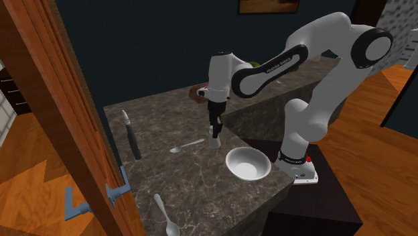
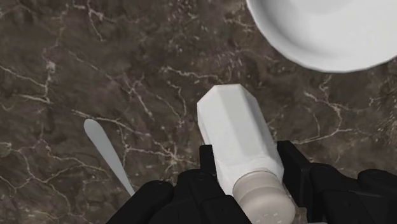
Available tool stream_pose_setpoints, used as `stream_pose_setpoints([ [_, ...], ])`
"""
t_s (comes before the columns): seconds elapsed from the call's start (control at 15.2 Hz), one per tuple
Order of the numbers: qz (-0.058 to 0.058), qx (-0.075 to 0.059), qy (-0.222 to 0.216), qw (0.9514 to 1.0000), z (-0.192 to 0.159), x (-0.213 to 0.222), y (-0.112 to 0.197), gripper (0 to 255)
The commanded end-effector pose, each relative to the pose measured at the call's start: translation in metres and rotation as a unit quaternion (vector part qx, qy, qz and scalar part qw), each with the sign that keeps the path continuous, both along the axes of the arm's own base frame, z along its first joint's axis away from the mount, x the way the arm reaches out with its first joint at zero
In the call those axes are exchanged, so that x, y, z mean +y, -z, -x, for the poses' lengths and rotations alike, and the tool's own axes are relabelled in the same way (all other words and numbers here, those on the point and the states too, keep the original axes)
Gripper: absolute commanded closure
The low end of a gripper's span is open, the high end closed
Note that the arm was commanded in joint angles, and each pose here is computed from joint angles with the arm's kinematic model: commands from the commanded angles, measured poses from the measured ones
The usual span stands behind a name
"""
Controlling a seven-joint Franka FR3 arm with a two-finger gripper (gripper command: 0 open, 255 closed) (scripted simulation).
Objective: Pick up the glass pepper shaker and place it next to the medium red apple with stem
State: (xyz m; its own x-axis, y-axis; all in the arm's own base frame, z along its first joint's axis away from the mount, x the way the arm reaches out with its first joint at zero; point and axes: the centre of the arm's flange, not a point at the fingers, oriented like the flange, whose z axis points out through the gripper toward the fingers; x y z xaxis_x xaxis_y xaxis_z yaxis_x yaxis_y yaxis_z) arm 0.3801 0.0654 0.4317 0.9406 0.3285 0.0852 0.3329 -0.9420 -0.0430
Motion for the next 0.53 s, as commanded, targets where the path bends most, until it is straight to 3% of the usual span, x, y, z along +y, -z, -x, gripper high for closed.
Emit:
stream_pose_setpoints([
  [0.0, 0.000, 0.000, 0.000, 1.0000, -0.001, 0.001, -0.011, 255],
  [0.46, 0.000, 0.000, 0.000, 1.0000, -0.001, 0.001, -0.048, 255],
])
